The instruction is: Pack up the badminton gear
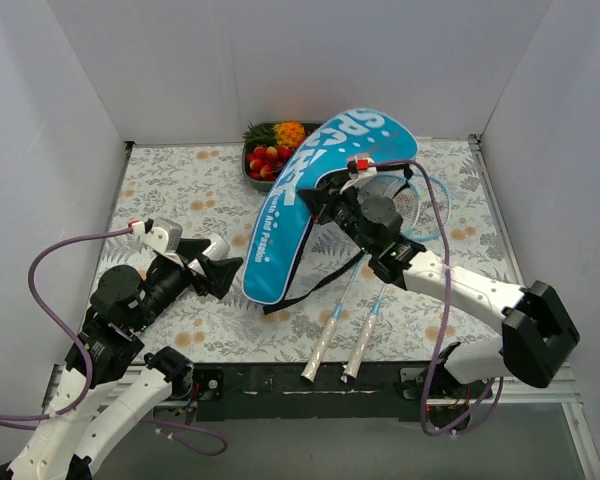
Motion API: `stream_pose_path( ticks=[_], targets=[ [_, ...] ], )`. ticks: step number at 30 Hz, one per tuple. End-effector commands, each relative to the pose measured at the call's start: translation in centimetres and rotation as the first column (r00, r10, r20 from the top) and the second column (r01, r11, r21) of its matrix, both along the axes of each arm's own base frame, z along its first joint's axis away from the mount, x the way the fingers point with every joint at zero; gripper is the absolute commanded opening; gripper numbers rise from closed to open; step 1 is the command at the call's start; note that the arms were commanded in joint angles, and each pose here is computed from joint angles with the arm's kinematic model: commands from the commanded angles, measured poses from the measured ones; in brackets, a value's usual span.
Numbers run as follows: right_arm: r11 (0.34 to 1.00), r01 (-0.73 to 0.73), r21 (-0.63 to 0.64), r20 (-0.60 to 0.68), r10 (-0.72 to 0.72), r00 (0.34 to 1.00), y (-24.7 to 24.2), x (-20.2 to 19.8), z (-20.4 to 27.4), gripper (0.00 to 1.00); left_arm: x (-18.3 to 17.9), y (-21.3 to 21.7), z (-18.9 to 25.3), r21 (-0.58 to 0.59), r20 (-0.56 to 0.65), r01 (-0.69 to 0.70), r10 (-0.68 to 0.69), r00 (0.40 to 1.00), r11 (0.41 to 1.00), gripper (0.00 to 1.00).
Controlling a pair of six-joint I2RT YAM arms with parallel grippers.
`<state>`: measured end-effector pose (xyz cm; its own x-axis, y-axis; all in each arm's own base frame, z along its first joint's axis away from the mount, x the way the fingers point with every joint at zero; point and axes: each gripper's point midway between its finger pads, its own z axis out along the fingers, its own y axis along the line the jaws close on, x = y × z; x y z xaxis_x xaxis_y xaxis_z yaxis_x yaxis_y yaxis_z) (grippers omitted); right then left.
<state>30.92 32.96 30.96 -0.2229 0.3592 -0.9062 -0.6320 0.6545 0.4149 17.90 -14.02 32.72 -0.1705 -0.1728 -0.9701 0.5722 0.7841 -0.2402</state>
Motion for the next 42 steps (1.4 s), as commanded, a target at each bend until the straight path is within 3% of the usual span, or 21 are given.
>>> stream_pose_path(
  ticks=[1, 3, 6, 11, 17, 21, 22, 24, 25, 30, 32, 33, 36, 39, 42],
  targets=[
    [0.970, 0.128, 0.208, 0.028, -0.136, 0.990, 0.9, 3.2, 2.9, 0.01, -0.1, 0.7, 0.6, 0.009, 0.012, -0.030, 0.029, 0.999, 1.000, 0.87],
    [0.977, 0.106, 0.185, 0.013, -0.110, 0.994, 3.1, 4.2, 1.4, 0.01, -0.1, 0.8, 0.5, 0.015, 0.015, -0.031, 0.031, 0.999, 0.999, 0.87],
    [0.983, 0.097, 0.153, 0.067, -0.108, 0.992, 5.6, 4.9, 3.1, 0.01, -0.1, 0.9, 0.6, 0.029, 0.022, -0.035, 0.035, 0.999, 0.999, 0.87],
    [0.984, 0.114, 0.138, 0.156, -0.135, 0.979, 7.4, 6.3, 7.2, 0.01, 0.3, 0.7, -0.1, 0.072, 0.027, -0.026, 0.024, 0.999, 0.997, 0.88],
    [0.989, 0.112, 0.099, 0.160, -0.127, 0.979, 9.0, 6.8, 6.5, 0.01, 0.4, 0.2, 0.5, 0.074, 0.049, -0.006, 0.002, 0.999, 0.997, 0.89],
    [0.992, 0.103, 0.067, 0.081, -0.108, 0.991, 9.6, 5.5, 2.0, 0.01, 0.1, 0.0, 0.0, 0.077, 0.038, 0.010, -0.013, 0.999, 0.997, 0.89],
    [0.995, 0.099, 0.022, 0.032, -0.100, 0.995, 9.2, 4.7, -1.9, 0.01, 0.0, 0.1, -0.2, 0.075, 0.035, 0.014, -0.016, 0.999, 0.997, 0.89],
    [0.995, 0.100, 0.028, 0.003, -0.100, 0.995, 8.6, 3.0, -3.5, 0.01, -0.2, 0.1, -0.2, 0.071, 0.032, 0.017, -0.019, 0.999, 0.997, 0.89],
    [0.995, 0.101, -0.023, -0.050, -0.102, 0.993, 7.7, 2.0, -7.3, 0.01, -0.3, -0.1, -0.5, 0.074, 0.025, 0.028, -0.030, 0.999, 0.997, 0.89],
    [0.990, 0.057, -0.129, -0.210, -0.084, 0.974, 5.5, -3.1, -15.4, 0.01, -0.4, -1.1, -1.6, 0.069, -0.011, 0.078, -0.077, 0.997, 0.995, 0.88],
    [0.987, 0.031, -0.156, -0.275, -0.074, 0.959, 4.5, -4.8, -18.3, 0.13, -0.2, -1.7, -2.4, 0.072, -0.038, 0.097, -0.094, 0.995, 0.993, 0.88],
    [0.987, 0.020, -0.162, -0.287, -0.066, 0.956, 4.4, -5.6, -18.9, 0.28, -0.1, -1.8, -2.6, 0.072, -0.039, 0.100, -0.097, 0.994, 0.992, 0.88],
    [0.980, 0.035, -0.195, -0.297, -0.093, 0.950, 3.0, -6.5, -19.7, 0.58, 0.3, -2.4, -3.9, 0.074, -0.063, 0.113, -0.108, 0.992, 0.991, 0.89],
    [0.970, 0.061, -0.235, -0.267, -0.124, 0.956, 1.8, -6.4, -18.3, 0.73, 0.7, -3.1, -5.2, 0.078, -0.108, 0.134, -0.125, 0.986, 0.988, 0.91],
    [0.963, 0.084, -0.254, -0.221, -0.143, 0.965, 0.8, -6.3, -15.8, 0.80, 0.8, -3.9, -5.8, 0.084, -0.152, 0.165, -0.151, 0.977, 0.983, 0.91]
  ],
)
